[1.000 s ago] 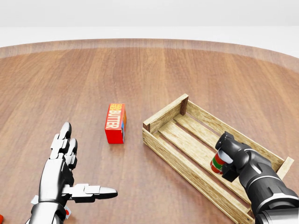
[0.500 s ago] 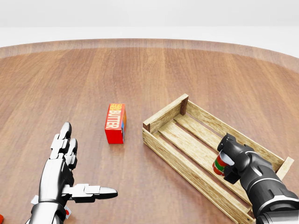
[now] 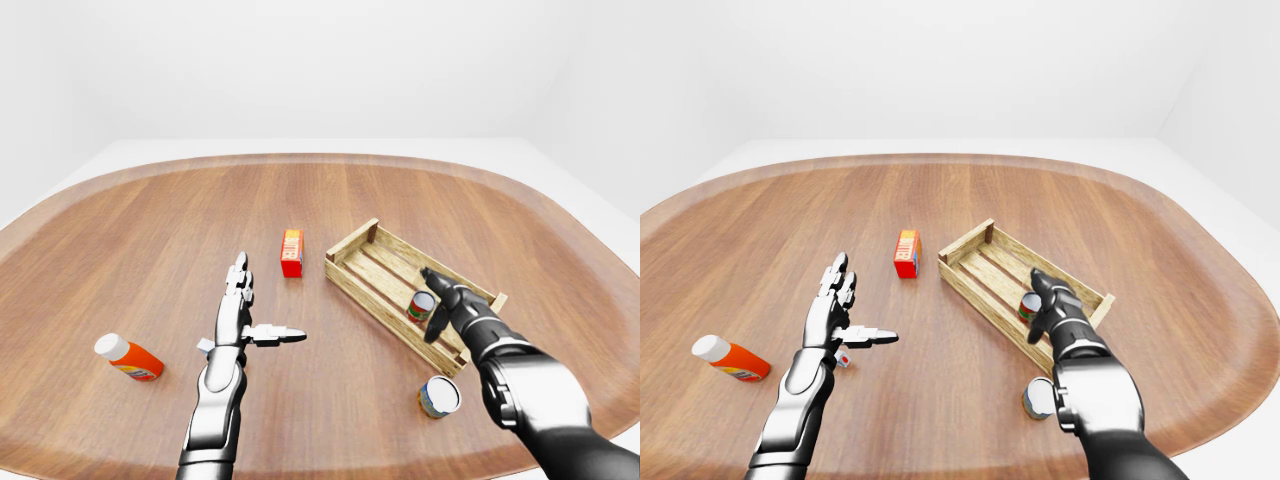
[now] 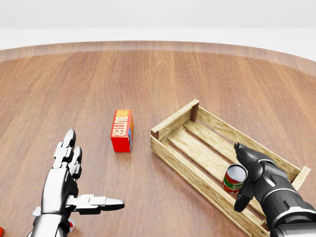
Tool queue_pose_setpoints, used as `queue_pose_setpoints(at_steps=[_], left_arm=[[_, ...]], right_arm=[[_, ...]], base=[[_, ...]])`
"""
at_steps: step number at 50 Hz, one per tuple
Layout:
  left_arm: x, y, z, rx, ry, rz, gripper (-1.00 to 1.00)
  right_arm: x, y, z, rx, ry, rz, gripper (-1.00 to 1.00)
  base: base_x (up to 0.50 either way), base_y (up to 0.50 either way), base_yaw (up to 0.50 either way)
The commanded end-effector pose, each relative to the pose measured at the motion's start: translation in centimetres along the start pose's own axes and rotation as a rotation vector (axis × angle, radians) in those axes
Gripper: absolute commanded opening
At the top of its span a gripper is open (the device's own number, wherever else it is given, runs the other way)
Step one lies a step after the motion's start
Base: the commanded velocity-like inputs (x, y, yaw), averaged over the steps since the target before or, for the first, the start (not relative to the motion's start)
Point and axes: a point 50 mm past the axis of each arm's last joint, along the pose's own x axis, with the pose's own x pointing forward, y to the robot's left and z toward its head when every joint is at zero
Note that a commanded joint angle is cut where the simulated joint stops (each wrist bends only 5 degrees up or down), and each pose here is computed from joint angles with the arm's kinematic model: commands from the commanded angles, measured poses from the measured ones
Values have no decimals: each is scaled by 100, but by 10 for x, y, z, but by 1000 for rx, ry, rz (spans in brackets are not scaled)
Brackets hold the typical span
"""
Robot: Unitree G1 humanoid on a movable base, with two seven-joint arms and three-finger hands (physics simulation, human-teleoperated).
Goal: Pick up the tomato sauce, and put it in the wooden tray.
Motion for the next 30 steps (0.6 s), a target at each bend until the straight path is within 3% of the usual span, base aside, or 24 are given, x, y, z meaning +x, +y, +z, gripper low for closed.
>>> queue_pose_setpoints(at_steps=[1, 15, 25, 27, 30], left_arm=[[0, 0, 0, 0, 1, 0, 100], [1, 1, 0, 0, 1, 0, 100], [0, 0, 0, 1, 0, 0, 100], [0, 0, 0, 3, 0, 0, 100], [0, 0, 0, 1, 0, -1, 100]], right_arm=[[0, 0, -1, -15, 3, -7, 100], [0, -6, 2, 1, -4, -25, 100], [-8, -56, 26, 14, -66, -155, 100], [-11, -70, 32, -63, -68, -193, 100], [-23, -108, 45, -41, -105, -261, 100]], base=[[0, 0, 0], [0, 0, 0], [0, 0, 0], [0, 0, 0], [0, 0, 0]])
